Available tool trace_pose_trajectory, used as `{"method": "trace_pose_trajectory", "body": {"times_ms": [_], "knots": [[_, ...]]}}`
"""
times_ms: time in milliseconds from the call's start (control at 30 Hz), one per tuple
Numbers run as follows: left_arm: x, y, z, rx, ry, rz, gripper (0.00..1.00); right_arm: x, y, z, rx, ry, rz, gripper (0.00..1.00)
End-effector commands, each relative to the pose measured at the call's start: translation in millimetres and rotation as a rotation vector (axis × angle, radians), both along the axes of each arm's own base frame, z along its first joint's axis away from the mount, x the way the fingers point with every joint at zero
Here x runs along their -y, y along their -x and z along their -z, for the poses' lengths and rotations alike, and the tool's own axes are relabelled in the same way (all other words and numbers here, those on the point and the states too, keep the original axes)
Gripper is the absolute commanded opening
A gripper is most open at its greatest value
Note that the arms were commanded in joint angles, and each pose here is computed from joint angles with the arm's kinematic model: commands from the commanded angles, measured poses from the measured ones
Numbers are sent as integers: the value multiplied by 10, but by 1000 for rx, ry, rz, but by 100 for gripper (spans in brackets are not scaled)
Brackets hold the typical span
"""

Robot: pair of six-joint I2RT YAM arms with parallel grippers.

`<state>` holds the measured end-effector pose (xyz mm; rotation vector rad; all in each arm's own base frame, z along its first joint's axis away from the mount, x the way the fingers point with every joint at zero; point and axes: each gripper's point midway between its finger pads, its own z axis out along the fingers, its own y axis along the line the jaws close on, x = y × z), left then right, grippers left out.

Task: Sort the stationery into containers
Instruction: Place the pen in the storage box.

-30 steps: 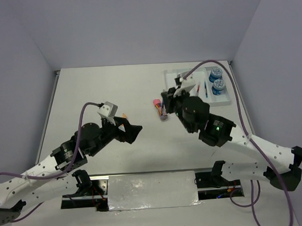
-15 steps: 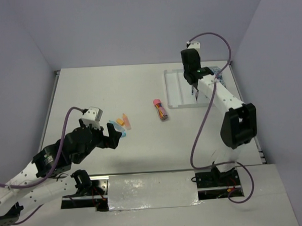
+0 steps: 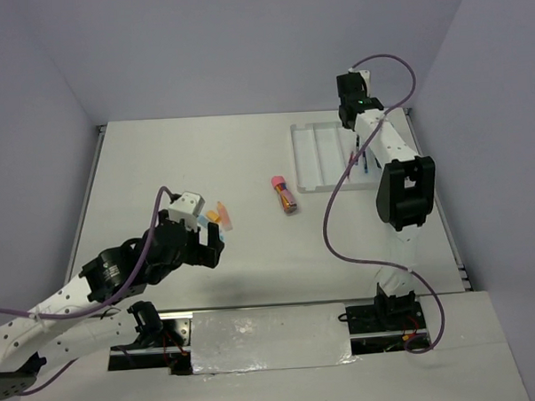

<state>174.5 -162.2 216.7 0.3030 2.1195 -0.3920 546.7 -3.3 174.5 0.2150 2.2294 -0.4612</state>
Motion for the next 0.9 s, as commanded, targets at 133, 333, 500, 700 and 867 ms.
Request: {"method": "trace_pose_trajectory", "body": {"times_ms": [133, 333, 500, 700, 867], "knots": [[-22, 18, -147, 41, 57, 7, 99, 119, -83, 186, -27, 9, 15, 0], [-48, 44, -208, 62, 87, 12, 99, 251, -144, 498, -49, 62, 97, 1], [-45, 39, -199, 58, 80, 11, 99, 228, -160, 657, -81, 43, 81, 17], [-56, 40, -200, 60, 81, 8, 99, 241, -102, 860, -125, 31, 94, 39], [-58, 44, -206, 61, 84, 10, 99, 233, -49, 898, -126, 17, 102, 47]]}}
